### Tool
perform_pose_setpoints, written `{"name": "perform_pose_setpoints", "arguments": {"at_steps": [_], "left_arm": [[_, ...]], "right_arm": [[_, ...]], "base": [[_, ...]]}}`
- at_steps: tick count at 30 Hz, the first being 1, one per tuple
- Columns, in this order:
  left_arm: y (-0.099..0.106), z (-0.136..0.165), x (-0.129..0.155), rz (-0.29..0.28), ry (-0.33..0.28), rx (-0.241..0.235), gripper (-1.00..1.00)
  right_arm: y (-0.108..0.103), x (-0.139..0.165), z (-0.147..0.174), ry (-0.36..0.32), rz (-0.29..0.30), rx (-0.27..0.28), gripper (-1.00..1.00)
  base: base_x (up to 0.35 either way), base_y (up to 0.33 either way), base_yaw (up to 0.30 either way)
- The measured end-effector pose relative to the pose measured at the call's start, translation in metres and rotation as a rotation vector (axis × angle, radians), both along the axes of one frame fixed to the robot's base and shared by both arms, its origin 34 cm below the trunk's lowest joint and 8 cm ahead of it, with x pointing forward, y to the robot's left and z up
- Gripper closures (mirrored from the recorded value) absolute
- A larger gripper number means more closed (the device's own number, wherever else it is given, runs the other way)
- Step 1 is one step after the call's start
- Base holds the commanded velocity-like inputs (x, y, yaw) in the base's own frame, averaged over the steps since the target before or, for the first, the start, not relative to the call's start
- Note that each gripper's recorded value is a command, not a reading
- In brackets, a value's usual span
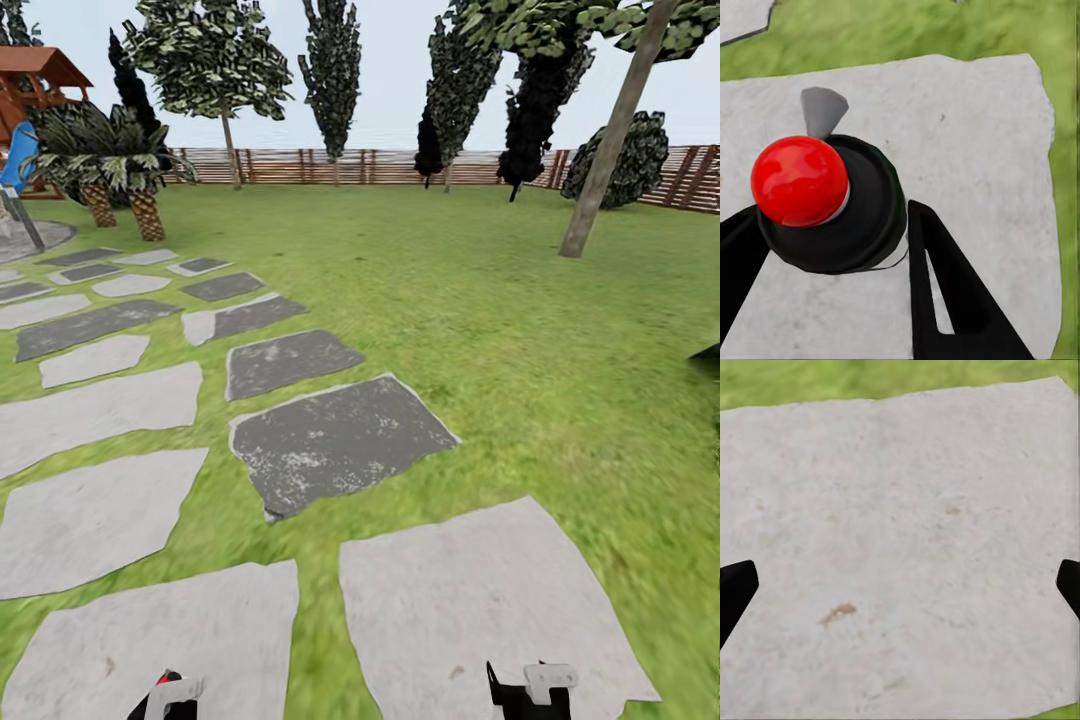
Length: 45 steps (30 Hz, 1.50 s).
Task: In the garden, pick up the pesticide atomizer on the floor and spray pesticide onto both trees until each tree trunk is fully covered.
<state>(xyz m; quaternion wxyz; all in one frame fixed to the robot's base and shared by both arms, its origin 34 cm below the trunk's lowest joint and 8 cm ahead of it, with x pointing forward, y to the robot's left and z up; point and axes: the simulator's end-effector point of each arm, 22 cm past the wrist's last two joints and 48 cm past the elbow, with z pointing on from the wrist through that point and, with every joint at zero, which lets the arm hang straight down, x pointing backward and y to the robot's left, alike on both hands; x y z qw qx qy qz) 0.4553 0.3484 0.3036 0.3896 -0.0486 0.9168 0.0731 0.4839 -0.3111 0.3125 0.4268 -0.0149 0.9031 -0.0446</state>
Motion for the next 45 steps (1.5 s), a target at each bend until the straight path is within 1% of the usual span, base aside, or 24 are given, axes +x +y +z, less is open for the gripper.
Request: {"name": "perform_pose_setpoints", "arguments": {"at_steps": [6, 45], "left_arm": [[-0.0002, 0.0, 0.0, -0.002, 0.0, 0.001, 1.0], [0.0003, -0.0001, -0.0003, 0.0, 0.001, 0.001, 1.0]], "right_arm": [[0.0018, 0.0, -0.0002, 0.0, 0.004, 0.003, -1.0], [0.0008, 0.0006, 0.0002, -0.001, -0.001, 0.0, -1.0]], "base": [[0.339, 0.0, -0.074], [0.339, 0.0, -0.001]]}}
